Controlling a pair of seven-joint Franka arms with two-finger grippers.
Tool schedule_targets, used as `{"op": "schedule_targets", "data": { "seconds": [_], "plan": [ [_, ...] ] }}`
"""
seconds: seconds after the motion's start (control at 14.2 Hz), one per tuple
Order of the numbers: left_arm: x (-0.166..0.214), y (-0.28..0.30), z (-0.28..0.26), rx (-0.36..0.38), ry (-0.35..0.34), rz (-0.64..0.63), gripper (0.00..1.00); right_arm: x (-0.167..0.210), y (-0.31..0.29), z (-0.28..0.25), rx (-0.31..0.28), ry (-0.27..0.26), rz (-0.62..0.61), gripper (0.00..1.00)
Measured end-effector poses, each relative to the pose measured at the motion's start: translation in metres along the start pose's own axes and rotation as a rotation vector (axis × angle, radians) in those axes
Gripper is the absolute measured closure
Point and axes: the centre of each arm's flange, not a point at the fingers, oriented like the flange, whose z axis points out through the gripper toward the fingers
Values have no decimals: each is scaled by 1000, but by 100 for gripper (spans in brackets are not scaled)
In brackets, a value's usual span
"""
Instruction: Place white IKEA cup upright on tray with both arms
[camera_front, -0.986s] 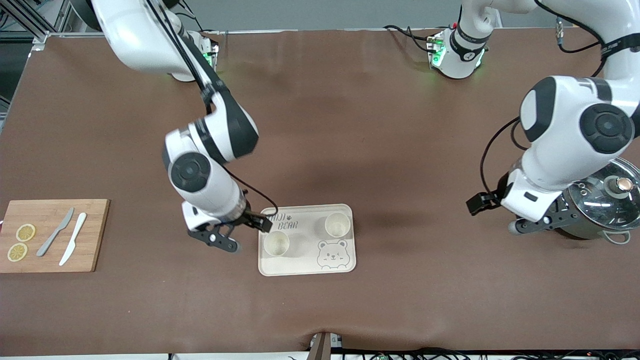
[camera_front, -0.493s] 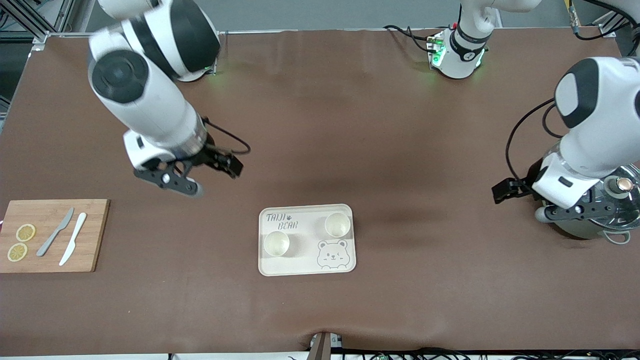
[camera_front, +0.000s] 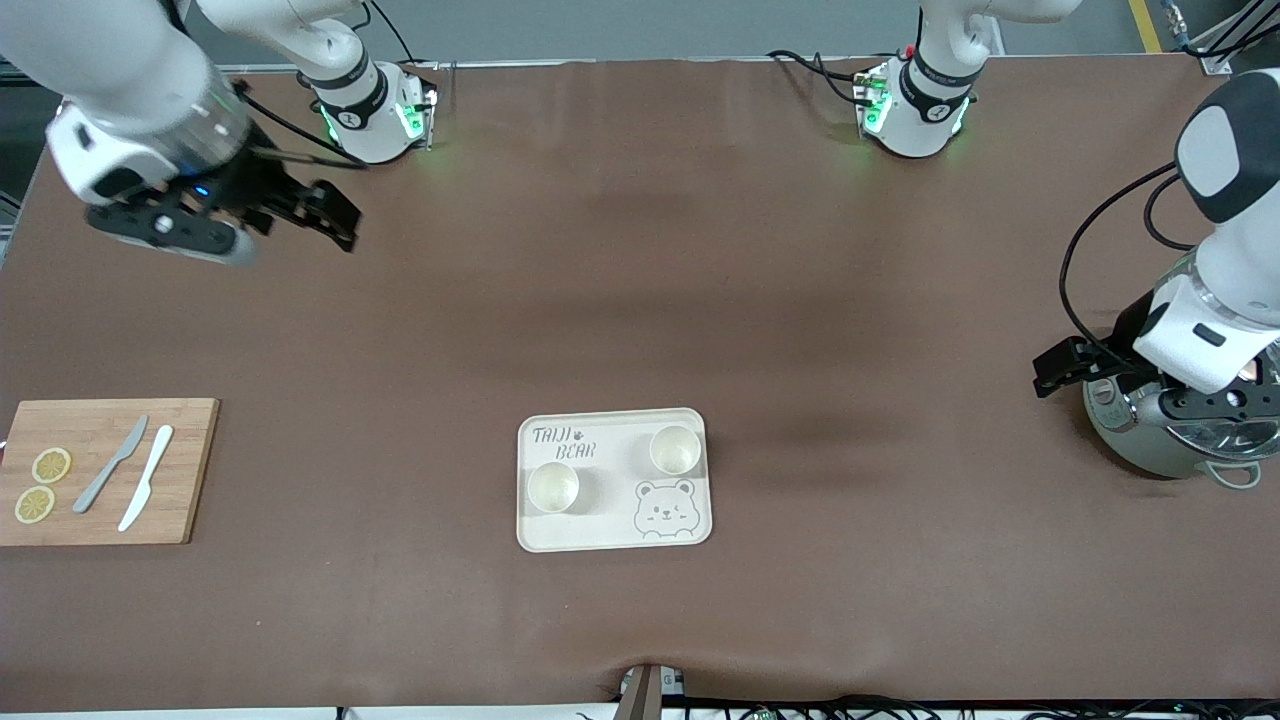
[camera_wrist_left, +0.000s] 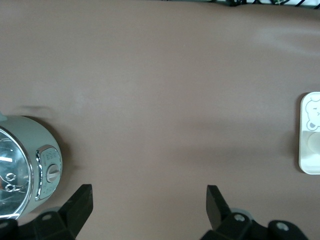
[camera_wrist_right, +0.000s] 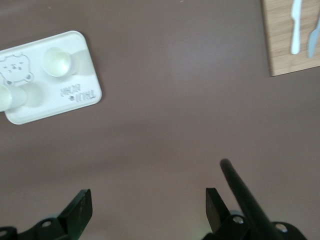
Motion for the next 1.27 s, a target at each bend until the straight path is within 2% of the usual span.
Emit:
{"op": "schedule_targets", "data": {
  "seconds": [0.28,0.56,1.27],
  "plan": [
    [3,-2,-33,-1,14,-3,0,15,105,-3,10,4,-74,0],
    [0,-9,-63,3,2,-13,0,30,167,-3,19,18,-90,0],
    [-2,-11,-77,4,-1,-16,0,31,180,-7,21,30,-79,0]
  ]
}}
